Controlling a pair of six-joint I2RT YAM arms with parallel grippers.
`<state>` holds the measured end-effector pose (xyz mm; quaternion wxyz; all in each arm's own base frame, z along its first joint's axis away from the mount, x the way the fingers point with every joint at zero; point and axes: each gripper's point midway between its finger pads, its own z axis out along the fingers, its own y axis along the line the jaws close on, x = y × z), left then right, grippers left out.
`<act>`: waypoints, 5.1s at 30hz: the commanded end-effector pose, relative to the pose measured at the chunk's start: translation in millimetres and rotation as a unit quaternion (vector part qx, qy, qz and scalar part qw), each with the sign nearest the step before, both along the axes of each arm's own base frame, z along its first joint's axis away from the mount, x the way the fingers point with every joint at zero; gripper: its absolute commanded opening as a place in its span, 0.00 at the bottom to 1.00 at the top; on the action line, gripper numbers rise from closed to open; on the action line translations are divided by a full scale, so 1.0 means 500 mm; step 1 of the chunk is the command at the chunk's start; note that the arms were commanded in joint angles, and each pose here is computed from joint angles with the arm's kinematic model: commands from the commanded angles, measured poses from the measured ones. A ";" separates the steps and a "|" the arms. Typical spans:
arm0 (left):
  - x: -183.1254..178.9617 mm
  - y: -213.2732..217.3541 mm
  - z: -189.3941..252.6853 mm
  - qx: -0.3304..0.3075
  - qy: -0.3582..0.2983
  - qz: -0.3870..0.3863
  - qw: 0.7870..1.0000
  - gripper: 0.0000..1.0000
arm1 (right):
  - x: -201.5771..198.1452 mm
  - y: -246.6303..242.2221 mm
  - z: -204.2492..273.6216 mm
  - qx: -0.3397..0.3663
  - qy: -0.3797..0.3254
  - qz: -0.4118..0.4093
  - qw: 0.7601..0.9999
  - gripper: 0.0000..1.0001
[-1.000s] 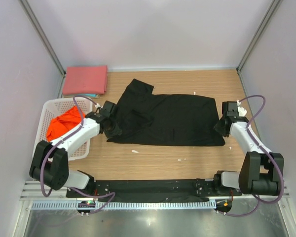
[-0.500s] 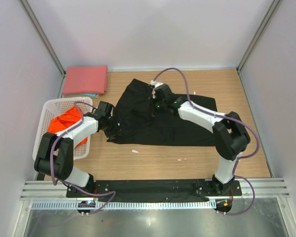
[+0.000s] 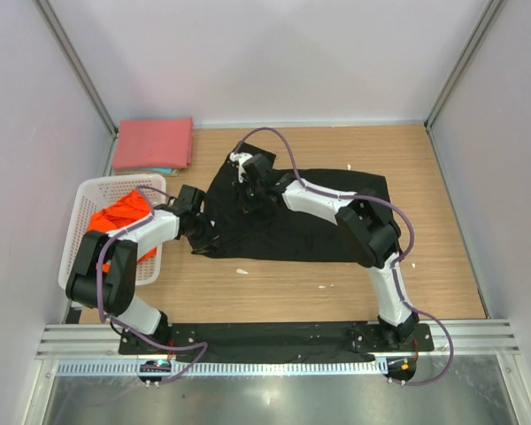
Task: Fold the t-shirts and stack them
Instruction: Fold the tshirt
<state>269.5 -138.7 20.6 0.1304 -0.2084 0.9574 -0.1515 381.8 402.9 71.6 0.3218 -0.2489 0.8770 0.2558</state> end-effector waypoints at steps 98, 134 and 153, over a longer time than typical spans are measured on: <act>0.747 -0.155 0.059 -0.103 -0.280 -0.106 0.949 0.00 | 0.313 -0.657 0.158 0.106 -0.002 -0.265 0.958 0.52; 0.721 -0.150 0.248 -0.153 -0.359 -0.150 0.909 0.00 | 0.267 -0.908 -0.066 -0.011 0.163 -0.343 0.925 0.48; 0.728 -0.153 0.253 -0.168 -0.360 -0.145 0.906 0.00 | 0.258 -0.926 -0.067 -0.031 0.178 -0.347 0.920 0.48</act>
